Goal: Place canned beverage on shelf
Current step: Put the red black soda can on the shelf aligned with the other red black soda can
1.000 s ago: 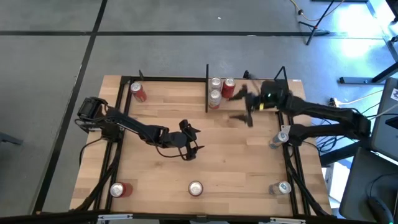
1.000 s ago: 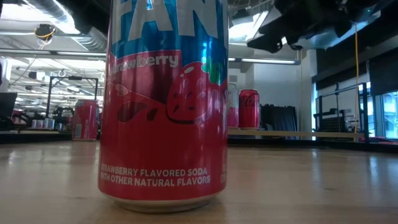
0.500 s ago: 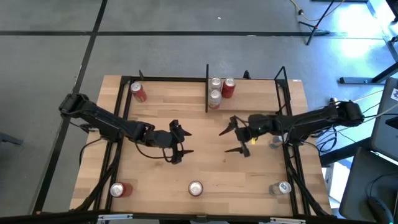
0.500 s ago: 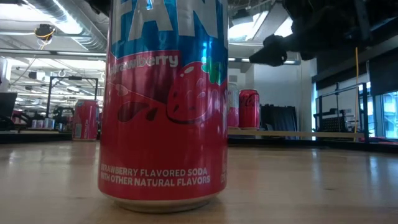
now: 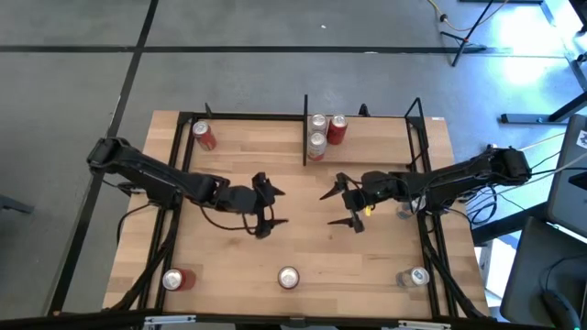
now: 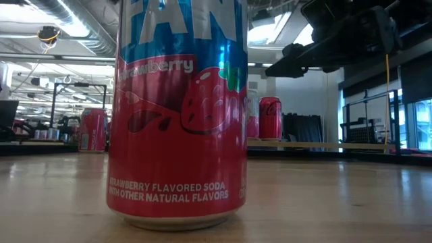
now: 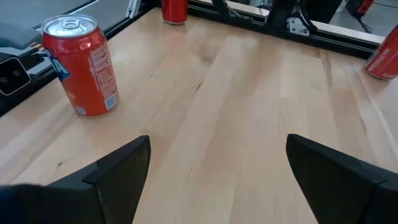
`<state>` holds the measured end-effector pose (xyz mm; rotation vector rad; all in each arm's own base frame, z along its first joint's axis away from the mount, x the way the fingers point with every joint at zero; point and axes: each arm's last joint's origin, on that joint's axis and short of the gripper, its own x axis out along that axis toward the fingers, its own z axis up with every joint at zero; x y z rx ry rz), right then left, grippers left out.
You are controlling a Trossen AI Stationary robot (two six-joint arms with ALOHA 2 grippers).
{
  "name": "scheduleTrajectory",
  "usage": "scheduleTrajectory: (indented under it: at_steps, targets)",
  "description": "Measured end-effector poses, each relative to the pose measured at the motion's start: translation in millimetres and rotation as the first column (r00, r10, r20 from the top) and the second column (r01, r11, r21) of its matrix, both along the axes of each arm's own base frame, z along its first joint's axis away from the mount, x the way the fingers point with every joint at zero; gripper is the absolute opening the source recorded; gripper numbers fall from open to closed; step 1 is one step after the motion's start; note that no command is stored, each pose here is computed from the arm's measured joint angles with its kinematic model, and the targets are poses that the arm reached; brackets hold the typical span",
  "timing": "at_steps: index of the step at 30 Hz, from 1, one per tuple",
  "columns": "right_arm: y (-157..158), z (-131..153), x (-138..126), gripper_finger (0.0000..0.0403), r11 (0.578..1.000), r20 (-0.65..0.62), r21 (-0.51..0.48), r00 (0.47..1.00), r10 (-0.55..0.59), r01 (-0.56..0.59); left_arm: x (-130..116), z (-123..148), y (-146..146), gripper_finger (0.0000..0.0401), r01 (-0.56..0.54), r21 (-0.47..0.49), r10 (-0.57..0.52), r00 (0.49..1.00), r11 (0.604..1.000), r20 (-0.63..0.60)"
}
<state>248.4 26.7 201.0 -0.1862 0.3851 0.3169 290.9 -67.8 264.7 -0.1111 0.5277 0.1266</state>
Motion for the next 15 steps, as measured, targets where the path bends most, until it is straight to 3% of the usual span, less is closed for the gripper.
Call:
scheduleTrajectory:
  at_steps: [3, 8, 11, 15]
  targets:
    - [0.0, -0.1, 0.0, 0.0357, 1.0, 0.003, -0.012, 1.0, 0.006, -0.006, -1.3, 15.5, -10.1, 0.0382, 0.038, -0.071, -0.04, 0.999, 0.997, -0.015]
    - [0.0, -0.4, -0.2, 0.0357, 0.999, 0.006, -0.036, 1.0, 0.017, -0.017, -17.6, 28.0, -23.7, 0.0383, -0.101, -0.178, 0.059, 0.972, 0.979, -0.226]
    - [0.0, -1.5, -0.6, 0.0357, 0.998, -0.001, -0.054, 1.0, 0.025, -0.025, -34.8, 30.4, -28.1, 0.0383, -0.283, -0.247, 0.17, 0.902, 0.927, -0.397]
    - [0.0, -0.9, -0.3, 0.0357, 0.997, 0.011, -0.07, 0.999, 0.032, -0.032, -63.3, 28.5, -35.6, 0.0383, -0.518, -0.215, 0.309, 0.741, 0.828, -0.596]
